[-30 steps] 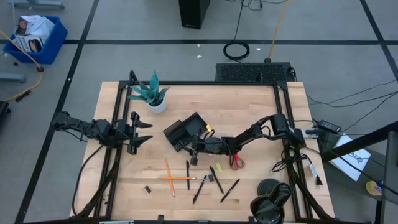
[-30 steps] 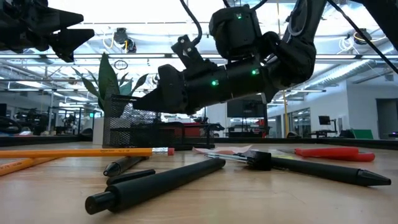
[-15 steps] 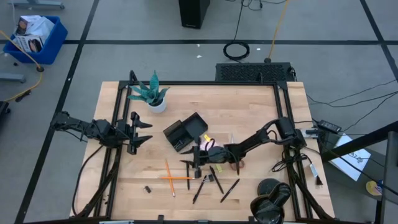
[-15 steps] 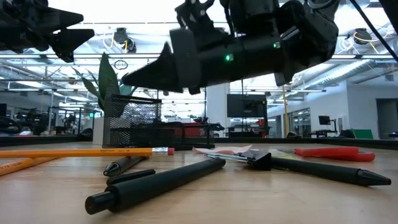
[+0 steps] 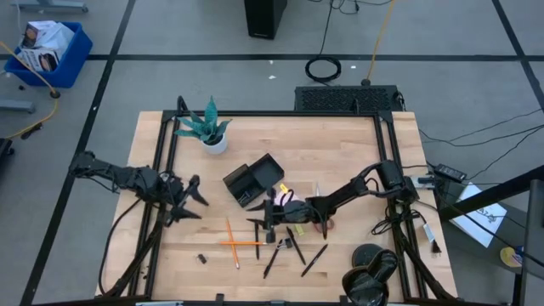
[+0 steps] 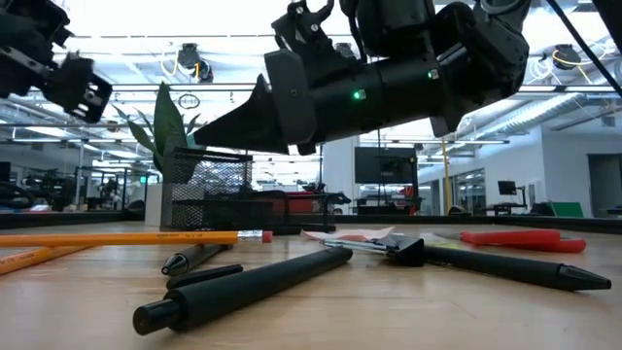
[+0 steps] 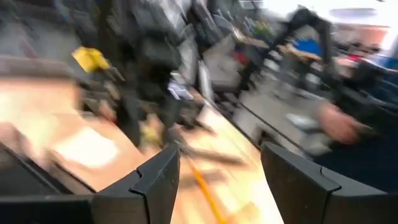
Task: Pick and place office supplies into organizer
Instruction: Put the black binder clip into the black desk organizer
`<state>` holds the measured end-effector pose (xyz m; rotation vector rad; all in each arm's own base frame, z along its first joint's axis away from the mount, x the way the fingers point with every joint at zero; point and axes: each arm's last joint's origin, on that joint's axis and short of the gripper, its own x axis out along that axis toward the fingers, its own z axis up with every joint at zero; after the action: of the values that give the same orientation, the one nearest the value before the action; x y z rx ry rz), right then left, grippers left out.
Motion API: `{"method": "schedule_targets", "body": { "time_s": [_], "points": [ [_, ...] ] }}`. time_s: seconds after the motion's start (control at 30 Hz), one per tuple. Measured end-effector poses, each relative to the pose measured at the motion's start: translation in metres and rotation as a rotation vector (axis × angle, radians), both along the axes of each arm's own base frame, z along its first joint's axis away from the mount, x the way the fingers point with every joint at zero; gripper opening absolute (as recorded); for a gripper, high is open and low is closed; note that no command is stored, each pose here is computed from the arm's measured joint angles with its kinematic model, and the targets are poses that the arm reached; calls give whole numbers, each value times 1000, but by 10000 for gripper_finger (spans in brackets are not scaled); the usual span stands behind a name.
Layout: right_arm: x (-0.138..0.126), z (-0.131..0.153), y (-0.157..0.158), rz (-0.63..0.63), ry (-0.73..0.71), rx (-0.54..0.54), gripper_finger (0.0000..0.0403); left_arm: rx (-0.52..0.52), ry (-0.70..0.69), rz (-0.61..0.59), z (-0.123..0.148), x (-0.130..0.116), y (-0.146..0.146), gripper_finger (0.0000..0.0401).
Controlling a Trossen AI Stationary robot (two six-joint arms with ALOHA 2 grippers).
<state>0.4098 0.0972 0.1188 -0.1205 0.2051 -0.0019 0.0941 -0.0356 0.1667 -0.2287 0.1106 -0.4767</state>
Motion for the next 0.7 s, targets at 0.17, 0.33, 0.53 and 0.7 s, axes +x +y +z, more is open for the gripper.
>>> {"method": "schedule_targets", "body": {
  "time_s": [0.17, 0.33, 0.53, 0.7],
  "points": [
    [0, -2, 0, -1, 16, -1, 128, -13, 99, -81, -8, 3, -9, 230],
    [0, -2, -1, -2, 18, -6, 128, 3, 137, -89, -11, 5, -18, 230],
    [0, -3, 0, -2, 27, -4, 128, 88, 190, -49, -20, 6, -28, 230],
    [-1, -5, -1, -2, 52, -10, 128, 97, 169, -15, -19, 5, -39, 230]
  ]
}}
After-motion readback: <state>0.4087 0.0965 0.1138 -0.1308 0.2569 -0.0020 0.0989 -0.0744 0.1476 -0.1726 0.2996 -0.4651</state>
